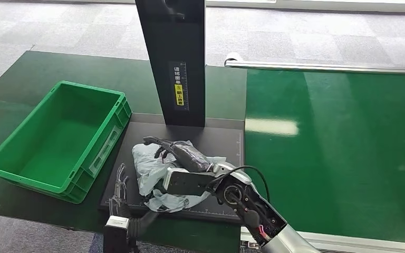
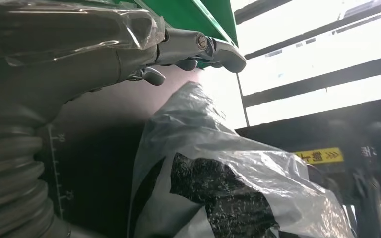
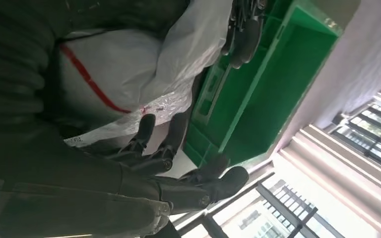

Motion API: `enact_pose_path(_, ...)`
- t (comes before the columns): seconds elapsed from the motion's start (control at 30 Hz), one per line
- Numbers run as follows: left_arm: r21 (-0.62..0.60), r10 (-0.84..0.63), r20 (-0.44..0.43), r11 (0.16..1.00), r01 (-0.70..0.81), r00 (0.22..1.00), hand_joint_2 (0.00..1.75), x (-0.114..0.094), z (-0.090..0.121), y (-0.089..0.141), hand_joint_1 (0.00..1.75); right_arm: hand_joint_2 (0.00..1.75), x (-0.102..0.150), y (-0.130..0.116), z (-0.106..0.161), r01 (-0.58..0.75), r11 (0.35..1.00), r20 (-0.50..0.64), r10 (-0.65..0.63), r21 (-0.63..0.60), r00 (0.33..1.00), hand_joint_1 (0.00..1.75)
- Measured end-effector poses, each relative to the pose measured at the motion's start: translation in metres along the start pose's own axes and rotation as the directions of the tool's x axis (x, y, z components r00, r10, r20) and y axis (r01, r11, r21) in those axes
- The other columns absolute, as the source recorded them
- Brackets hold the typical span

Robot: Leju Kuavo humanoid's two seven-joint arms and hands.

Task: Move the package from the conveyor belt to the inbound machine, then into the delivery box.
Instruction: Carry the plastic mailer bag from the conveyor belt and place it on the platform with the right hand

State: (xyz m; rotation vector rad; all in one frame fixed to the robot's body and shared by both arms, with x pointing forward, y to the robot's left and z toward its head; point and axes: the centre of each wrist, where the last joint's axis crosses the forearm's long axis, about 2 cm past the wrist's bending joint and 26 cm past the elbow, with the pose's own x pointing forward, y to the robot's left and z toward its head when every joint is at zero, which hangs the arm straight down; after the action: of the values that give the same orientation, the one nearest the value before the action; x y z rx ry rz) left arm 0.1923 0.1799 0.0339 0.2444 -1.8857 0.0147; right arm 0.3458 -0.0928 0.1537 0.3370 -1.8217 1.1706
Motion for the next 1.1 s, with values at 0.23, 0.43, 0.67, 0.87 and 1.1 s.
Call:
enact_pose_path(0.23,0.005,0.061,-0.017,0.998,-0.061,0.998,1.75,-0.002,-0.002,0.025,0.00,1.75,-0.033,-0.003,0.054,0.341,0.906,0.109,-0.323,-0.252,0.940,0.00)
enact_pose_path(0.43,-0.016,0.006,0.078,1.000,-0.005,0.997,1.75,0.004,-0.024,0.059,0.00,1.75,-0.050,0.016,0.113,0.446,0.796,0.100,-0.447,-0.410,0.889,0.00)
enact_pose_path(0.67,0.089,-0.166,0.188,0.984,0.151,0.968,1.75,0.018,-0.054,0.104,0.00,1.75,-0.067,0.051,0.182,0.448,0.701,0.009,-0.534,-0.555,0.846,0.00)
enact_pose_path(0.87,0.095,-0.248,0.253,0.968,0.231,0.935,1.75,0.028,-0.069,0.127,0.00,1.75,-0.070,0.073,0.211,0.447,0.662,-0.021,-0.572,-0.602,0.820,0.00)
enact_pose_path(1.1,-0.056,-0.254,0.295,0.958,0.282,0.921,1.75,0.036,-0.076,0.118,0.00,1.75,-0.067,0.082,0.222,0.442,0.647,-0.023,-0.579,-0.622,0.815,0.00)
